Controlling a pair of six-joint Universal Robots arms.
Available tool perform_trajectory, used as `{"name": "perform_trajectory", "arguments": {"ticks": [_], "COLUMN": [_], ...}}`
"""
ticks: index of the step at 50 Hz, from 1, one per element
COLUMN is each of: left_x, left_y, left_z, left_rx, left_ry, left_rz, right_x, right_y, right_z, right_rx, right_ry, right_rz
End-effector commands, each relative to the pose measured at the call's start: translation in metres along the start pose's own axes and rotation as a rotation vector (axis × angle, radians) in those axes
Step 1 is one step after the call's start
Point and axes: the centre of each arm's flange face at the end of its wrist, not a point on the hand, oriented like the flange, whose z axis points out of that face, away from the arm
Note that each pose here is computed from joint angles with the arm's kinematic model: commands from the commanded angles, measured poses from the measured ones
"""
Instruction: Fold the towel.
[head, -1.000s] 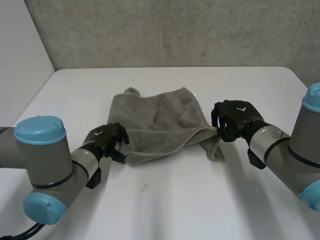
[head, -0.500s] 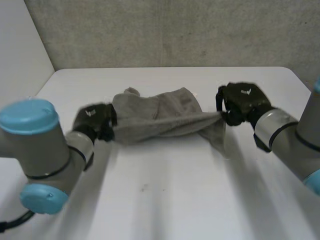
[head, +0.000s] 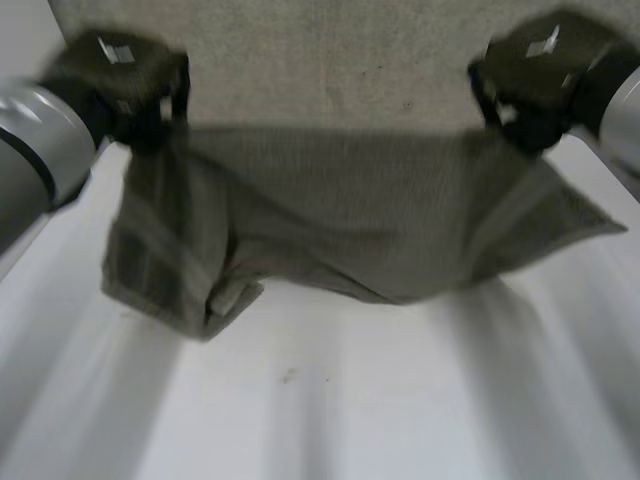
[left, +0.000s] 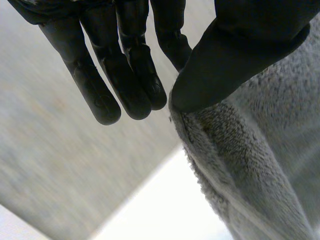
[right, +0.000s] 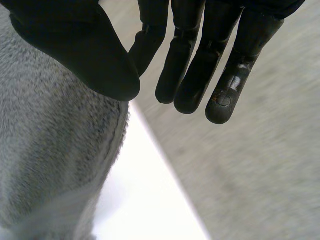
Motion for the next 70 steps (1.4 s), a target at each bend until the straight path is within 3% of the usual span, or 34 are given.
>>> {"name": "perform_trajectory", "arguments": {"ticks": [1, 4, 7, 9, 10, 11, 12, 13, 14, 15, 16, 18, 20, 24, 30, 36, 38, 44, 46, 51, 56, 62, 70], "left_x": [0.033, 0.040, 0.037, 0.029, 0.029, 0.015, -0.003, -0.003, -0.015, -0.029, -0.029, -0.057, -0.067, -0.067, -0.034, -0.016, -0.011, -0.010, -0.012, -0.015, -0.025, -0.021, -0.005], "left_y": [0.080, 0.098, 0.090, 0.074, 0.074, 0.044, 0.005, 0.004, -0.020, -0.050, -0.051, -0.092, -0.101, -0.091, -0.026, 0.012, 0.021, 0.019, 0.011, -0.002, -0.029, -0.060, -0.068], "left_z": [0.030, 0.048, 0.075, 0.088, 0.088, 0.101, 0.111, 0.111, 0.111, 0.107, 0.107, 0.088, 0.081, 0.076, 0.078, 0.054, 0.039, 0.019, 0.010, 0.007, 0.008, 0.009, 0.002], "left_rx": [-0.303, -0.320, -0.192, -0.088, -0.087, 0.078, 0.281, 0.283, 0.402, 0.551, 0.553, 0.768, 0.827, 0.776, 0.507, 0.376, 0.344, 0.346, 0.366, 0.403, 0.471, 0.554, 0.568], "left_ry": [0.143, 0.151, 0.091, 0.038, 0.038, -0.043, -0.141, -0.142, -0.200, -0.264, -0.264, -0.347, -0.367, -0.351, -0.241, -0.192, -0.182, -0.185, -0.198, -0.221, -0.267, -0.264, -0.214], "left_rz": [0.049, 0.051, 0.055, 0.055, 0.055, 0.058, 0.053, 0.053, 0.038, 0.008, 0.007, -0.061, -0.084, -0.114, -0.130, -0.128, -0.129, -0.118, -0.087, -0.010, 0.054, 0.049, 0.037], "right_x": [-0.039, -0.050, -0.048, -0.040, -0.027, -0.011, -0.011, 0.009, 0.009, 0.029, 0.051, 0.062, 0.063, 0.043, 0.011, -0.018, -0.027, -0.049, -0.070, -0.096, -0.114, -0.144, -0.171], "right_y": [0.052, 0.065, 0.065, 0.057, 0.044, 0.029, 0.029, 0.009, 0.009, -0.016, -0.048, -0.065, -0.072, -0.051, -0.009, 0.034, 0.047, 0.065, 0.073, 0.079, 0.084, 0.081, 0.072], "right_z": [0.030, 0.049, 0.073, 0.085, 0.096, 0.102, 0.102, 0.107, 0.107, 0.104, 0.088, 0.073, 0.063, 0.067, 0.073, 0.073, 0.072, 0.067, 0.062, 0.052, 0.046, 0.032, 0.018], "right_rx": [-0.196, -0.225, -0.181, -0.122, -0.047, 0.035, 0.036, 0.154, 0.155, 0.300, 0.481, 0.581, 0.619, 0.516, 0.322, 0.177, 0.144, 0.061, -0.010, -0.099, -0.154, -0.202, -0.219], "right_ry": [-0.186, -0.190, -0.103, -0.017, 0.095, 0.214, 0.215, 0.352, 0.354, 0.487, 0.618, 0.691, 0.703, 0.583, 0.414, 0.278, 0.229, 0.065, -0.088, -0.253, -0.332, -0.411, -0.482], "right_rz": [-0.044, -0.050, -0.076, -0.095, -0.106, -0.109, -0.109, -0.107, -0.107, -0.103, -0.102, -0.102, -0.108, -0.103, -0.067, 0.112, 0.259, 0.456, 0.567, 0.705, 0.802, 0.868, 0.950]}}
